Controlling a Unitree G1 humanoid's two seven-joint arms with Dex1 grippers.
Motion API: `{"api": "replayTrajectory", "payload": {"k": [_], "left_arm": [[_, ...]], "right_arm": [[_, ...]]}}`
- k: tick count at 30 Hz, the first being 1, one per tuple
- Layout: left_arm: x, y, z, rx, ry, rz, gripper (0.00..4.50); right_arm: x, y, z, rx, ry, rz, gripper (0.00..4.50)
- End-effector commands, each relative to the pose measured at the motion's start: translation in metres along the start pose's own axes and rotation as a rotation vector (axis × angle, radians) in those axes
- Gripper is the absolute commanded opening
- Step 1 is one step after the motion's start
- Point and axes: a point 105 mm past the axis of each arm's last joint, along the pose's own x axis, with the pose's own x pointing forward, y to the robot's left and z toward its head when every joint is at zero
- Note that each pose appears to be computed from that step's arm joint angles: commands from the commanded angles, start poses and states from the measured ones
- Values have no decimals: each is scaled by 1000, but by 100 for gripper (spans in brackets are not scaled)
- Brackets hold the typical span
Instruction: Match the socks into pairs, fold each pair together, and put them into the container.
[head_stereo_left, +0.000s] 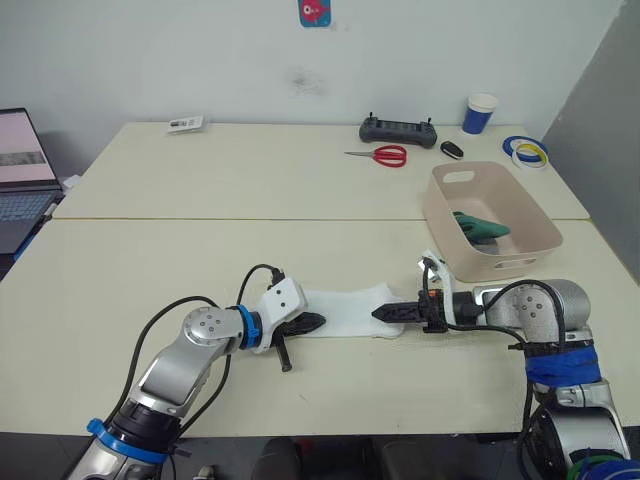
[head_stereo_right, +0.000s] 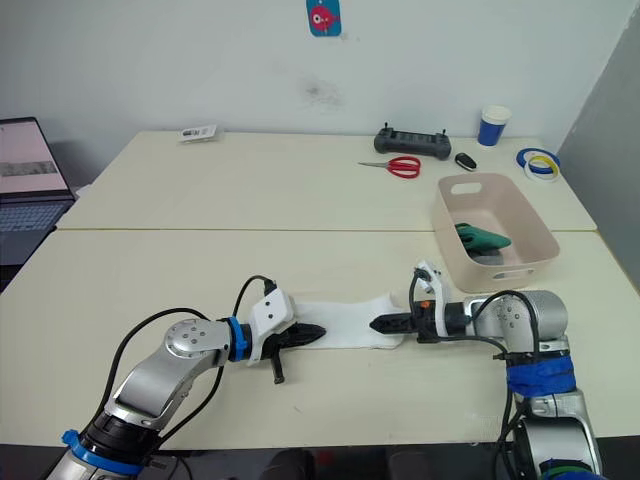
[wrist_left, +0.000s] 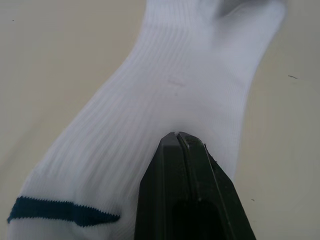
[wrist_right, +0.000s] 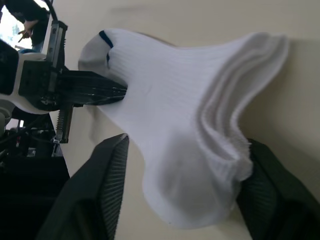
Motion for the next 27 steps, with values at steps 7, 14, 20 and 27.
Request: {"api": "replayTrajectory", "payload": {"k": [7, 14, 20, 27], "left_arm": [[0, 1, -10, -23, 45, -7, 0], [-10, 11, 23, -123, -115, 1, 0], [-29, 25, 34, -106, -135, 42, 0], [-25, 28, 3, 0, 33, 53, 0]], "right_arm": [[-10, 12, 14, 27, -68, 59, 2], [-7, 15, 13, 22, -71, 67, 2], [-8, 10, 10, 14, -67, 51, 2], [-9, 10, 9, 10, -67, 50, 2]]}}
